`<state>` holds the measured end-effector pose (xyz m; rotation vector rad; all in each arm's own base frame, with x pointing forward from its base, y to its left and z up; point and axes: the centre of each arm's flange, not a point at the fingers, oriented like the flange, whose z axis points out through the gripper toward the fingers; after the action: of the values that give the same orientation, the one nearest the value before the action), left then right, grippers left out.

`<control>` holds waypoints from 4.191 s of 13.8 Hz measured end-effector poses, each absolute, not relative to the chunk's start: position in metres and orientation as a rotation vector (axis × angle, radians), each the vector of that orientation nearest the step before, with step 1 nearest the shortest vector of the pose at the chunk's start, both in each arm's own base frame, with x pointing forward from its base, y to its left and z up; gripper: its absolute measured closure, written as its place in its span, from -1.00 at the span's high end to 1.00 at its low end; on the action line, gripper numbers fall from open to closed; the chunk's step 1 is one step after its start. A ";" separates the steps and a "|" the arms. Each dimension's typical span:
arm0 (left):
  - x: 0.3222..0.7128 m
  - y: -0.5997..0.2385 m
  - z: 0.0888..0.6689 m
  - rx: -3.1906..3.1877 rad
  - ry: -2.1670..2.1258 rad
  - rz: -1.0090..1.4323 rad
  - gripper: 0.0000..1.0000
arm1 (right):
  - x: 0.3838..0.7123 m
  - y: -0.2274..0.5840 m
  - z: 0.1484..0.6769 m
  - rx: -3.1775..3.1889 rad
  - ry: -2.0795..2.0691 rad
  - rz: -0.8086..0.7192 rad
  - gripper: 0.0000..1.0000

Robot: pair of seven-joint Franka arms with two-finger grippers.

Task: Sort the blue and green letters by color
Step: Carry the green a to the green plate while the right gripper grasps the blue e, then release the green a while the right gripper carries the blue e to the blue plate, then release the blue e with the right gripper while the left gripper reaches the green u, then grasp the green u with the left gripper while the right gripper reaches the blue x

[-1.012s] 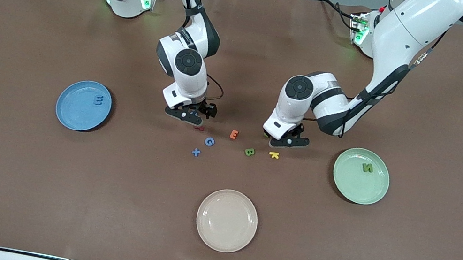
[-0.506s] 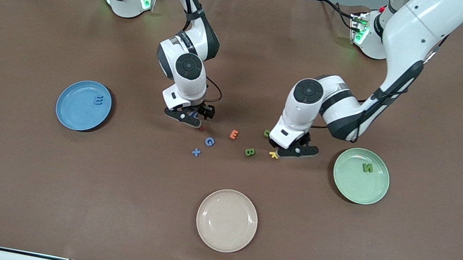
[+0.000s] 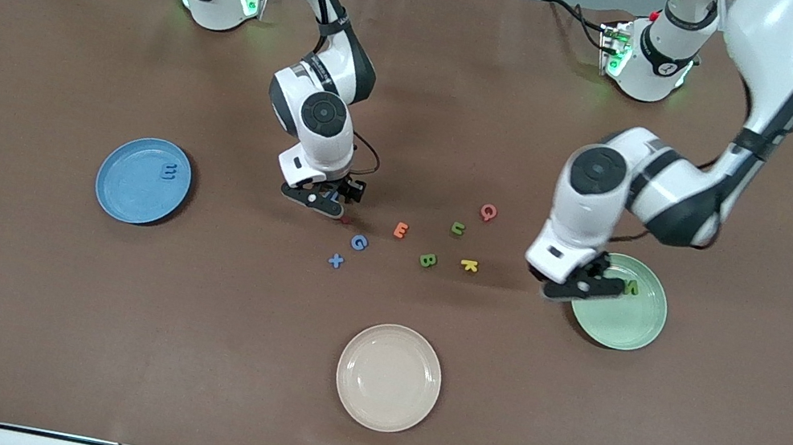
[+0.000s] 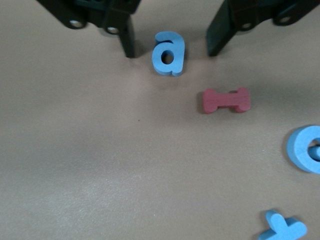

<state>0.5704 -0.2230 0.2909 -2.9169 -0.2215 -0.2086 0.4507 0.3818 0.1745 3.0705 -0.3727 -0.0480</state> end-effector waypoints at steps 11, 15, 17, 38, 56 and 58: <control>0.572 -0.095 0.206 -2.961 -0.240 0.030 -0.30 | 0.458 0.368 0.184 3.034 -0.413 -0.082 -0.48; 0.570 -0.096 0.199 -2.968 -0.237 0.044 0.01 | 0.493 0.306 0.237 3.017 -0.329 -0.181 -0.48; 0.574 -0.101 0.207 -2.975 -0.232 0.019 0.41 | 0.508 0.249 0.262 3.042 -0.223 -0.197 -0.48; 0.466 -0.416 0.195 -2.842 -1.299 -0.031 0.69 | 0.482 -0.037 0.248 3.140 0.151 -0.219 1.00; 0.471 -0.413 0.175 -2.817 -1.347 -0.093 -0.51 | 0.520 0.346 0.238 3.063 -0.781 -0.010 1.00; 0.471 -0.414 0.175 -2.823 -1.333 -0.106 -0.51 | 0.531 0.359 0.227 3.055 -0.817 0.001 1.00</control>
<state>0.4711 -0.4136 0.1754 -2.8231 -1.3330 -0.1058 0.5313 0.3591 0.2269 3.0550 -0.8166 0.0007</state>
